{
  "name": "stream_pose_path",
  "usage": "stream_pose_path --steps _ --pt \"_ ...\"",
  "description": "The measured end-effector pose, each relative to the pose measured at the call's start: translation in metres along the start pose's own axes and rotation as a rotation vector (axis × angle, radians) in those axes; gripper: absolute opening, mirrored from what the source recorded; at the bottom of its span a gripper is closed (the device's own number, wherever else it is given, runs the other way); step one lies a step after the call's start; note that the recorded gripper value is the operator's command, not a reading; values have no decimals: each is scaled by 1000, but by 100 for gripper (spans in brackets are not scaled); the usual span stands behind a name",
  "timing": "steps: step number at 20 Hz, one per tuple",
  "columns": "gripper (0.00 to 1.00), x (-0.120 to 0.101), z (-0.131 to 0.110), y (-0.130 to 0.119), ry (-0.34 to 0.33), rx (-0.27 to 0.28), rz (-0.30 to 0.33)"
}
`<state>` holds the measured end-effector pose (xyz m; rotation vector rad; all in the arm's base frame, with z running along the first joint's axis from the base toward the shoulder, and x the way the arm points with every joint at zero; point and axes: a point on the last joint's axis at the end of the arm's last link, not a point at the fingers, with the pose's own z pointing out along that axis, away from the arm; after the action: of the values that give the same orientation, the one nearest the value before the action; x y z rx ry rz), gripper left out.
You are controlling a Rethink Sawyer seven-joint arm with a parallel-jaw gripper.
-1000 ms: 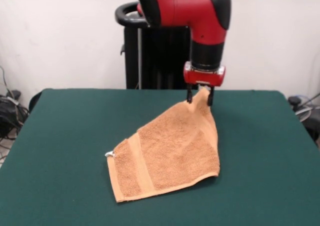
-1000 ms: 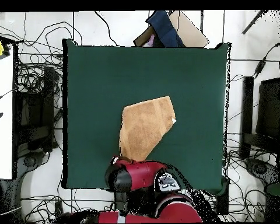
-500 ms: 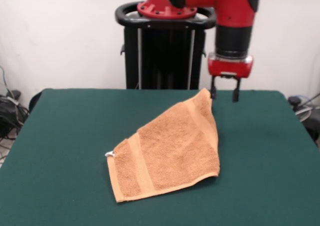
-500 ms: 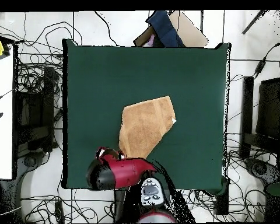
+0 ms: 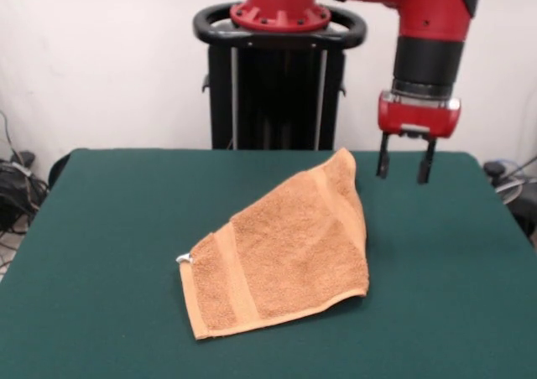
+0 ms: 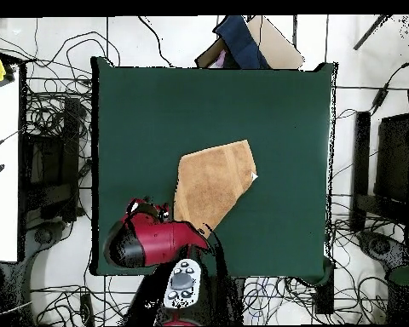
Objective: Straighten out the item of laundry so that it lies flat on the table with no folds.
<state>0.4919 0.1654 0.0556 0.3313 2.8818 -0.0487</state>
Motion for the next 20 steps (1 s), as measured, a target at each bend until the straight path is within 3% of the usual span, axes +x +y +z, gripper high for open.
stream_pose_path --steps 9,15,20 --pt "100 -7 47 0 -133 84 -8" --pt "100 12 72 6 -129 124 -24" --pt "100 24 69 14 -147 163 -61"
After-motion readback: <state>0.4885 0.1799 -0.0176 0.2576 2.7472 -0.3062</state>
